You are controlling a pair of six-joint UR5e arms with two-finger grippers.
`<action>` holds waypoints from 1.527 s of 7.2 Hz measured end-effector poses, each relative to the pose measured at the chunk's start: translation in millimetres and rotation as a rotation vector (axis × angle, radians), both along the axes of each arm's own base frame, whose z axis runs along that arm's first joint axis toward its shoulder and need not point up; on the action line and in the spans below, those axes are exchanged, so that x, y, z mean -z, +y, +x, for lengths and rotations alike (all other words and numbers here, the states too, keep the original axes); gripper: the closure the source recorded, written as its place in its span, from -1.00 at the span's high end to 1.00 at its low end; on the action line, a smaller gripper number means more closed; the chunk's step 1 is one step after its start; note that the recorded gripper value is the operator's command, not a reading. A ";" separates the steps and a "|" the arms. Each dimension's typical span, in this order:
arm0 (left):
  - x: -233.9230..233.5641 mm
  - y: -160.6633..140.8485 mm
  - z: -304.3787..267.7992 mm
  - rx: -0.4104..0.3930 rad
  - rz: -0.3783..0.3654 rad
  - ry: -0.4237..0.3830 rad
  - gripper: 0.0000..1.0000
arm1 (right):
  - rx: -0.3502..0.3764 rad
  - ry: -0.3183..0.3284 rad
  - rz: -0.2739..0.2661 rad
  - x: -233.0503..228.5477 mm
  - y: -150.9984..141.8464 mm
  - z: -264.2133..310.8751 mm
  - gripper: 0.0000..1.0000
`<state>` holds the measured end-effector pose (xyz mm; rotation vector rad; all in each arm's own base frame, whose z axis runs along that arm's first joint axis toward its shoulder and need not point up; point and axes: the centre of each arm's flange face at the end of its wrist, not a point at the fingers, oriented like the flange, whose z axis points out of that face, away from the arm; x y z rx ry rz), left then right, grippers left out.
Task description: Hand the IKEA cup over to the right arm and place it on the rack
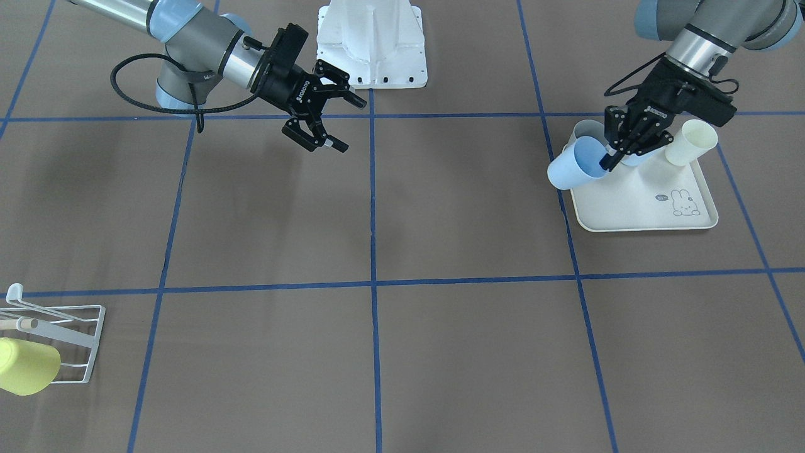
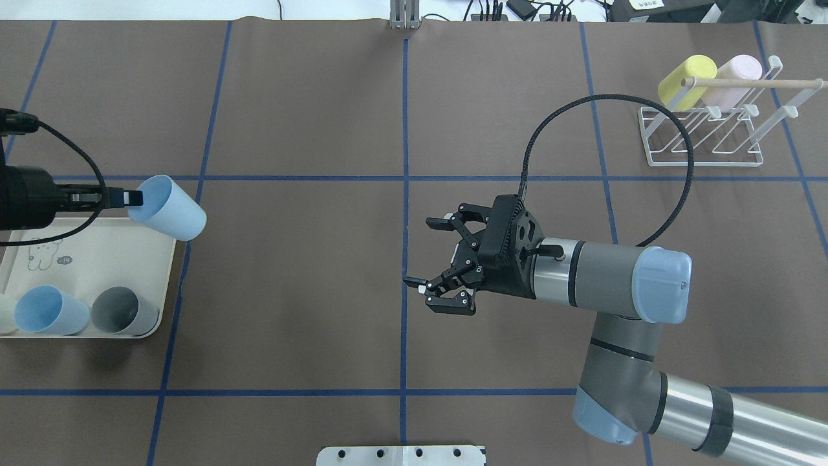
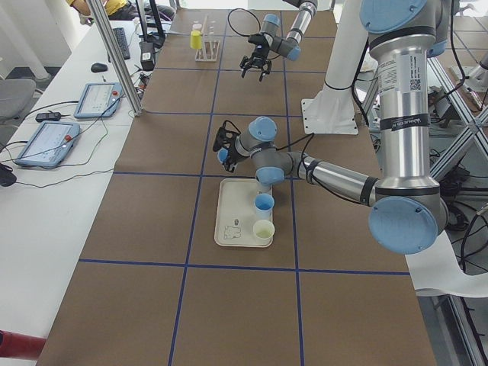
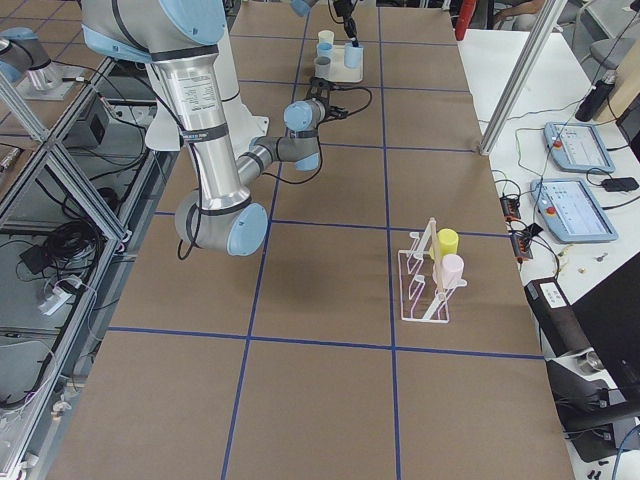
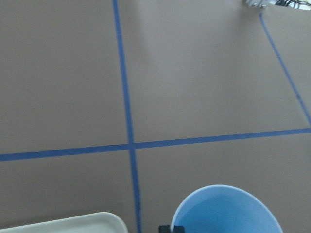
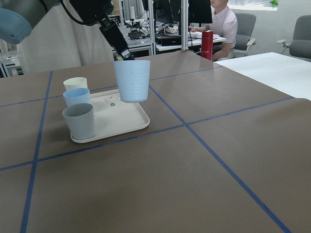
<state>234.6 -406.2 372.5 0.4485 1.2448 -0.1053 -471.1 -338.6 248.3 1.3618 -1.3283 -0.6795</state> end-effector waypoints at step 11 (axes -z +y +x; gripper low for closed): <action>169.0 66.9 130.7 -0.116 -0.130 0.438 -1.00 | 0.012 -0.189 0.130 5.7 16.4 -11.7 0.98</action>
